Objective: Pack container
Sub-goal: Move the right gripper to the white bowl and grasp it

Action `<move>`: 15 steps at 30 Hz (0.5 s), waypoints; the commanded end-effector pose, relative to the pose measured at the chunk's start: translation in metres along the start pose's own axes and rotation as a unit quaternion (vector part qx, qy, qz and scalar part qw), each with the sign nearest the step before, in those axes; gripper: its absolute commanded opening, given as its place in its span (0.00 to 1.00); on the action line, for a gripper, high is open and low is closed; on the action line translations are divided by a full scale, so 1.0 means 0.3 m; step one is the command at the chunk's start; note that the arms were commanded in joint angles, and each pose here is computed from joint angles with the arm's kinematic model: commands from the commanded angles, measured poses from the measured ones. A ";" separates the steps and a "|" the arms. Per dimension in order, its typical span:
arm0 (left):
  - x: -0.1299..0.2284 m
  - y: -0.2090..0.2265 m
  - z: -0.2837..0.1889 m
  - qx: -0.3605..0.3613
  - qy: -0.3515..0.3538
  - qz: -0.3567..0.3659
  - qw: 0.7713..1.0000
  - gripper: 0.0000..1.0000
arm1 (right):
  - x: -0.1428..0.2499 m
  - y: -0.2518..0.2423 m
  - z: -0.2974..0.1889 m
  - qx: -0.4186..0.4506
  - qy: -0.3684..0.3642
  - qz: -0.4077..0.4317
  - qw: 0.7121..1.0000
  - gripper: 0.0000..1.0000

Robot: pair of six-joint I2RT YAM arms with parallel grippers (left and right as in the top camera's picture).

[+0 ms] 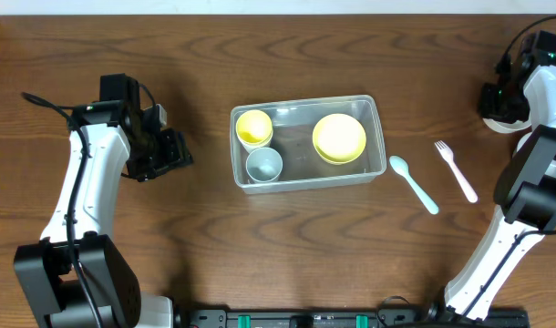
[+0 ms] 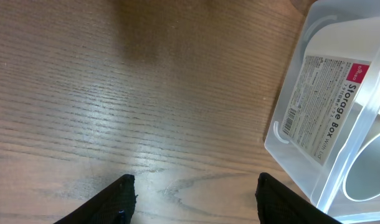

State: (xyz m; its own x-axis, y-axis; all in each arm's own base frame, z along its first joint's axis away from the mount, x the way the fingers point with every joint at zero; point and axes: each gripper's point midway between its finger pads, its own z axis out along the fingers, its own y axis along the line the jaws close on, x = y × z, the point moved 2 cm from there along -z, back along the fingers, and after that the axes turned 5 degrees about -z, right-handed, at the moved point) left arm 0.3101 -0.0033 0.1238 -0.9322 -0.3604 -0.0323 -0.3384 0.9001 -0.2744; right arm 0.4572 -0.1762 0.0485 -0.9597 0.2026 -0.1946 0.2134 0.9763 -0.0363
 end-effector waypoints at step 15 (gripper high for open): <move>-0.005 -0.008 -0.009 0.007 -0.002 0.005 1.000 0.63 | -0.046 0.154 -0.042 -0.037 -0.025 -0.057 0.997 0.02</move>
State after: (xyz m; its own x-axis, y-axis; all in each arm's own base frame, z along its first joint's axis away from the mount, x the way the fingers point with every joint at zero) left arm 0.3101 -0.0033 0.1238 -0.9324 -0.3600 -0.0324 -0.3381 0.9002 -0.2744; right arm 0.4649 -0.1617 0.0492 -0.9653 0.1628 -0.2043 0.1738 0.9841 -0.0372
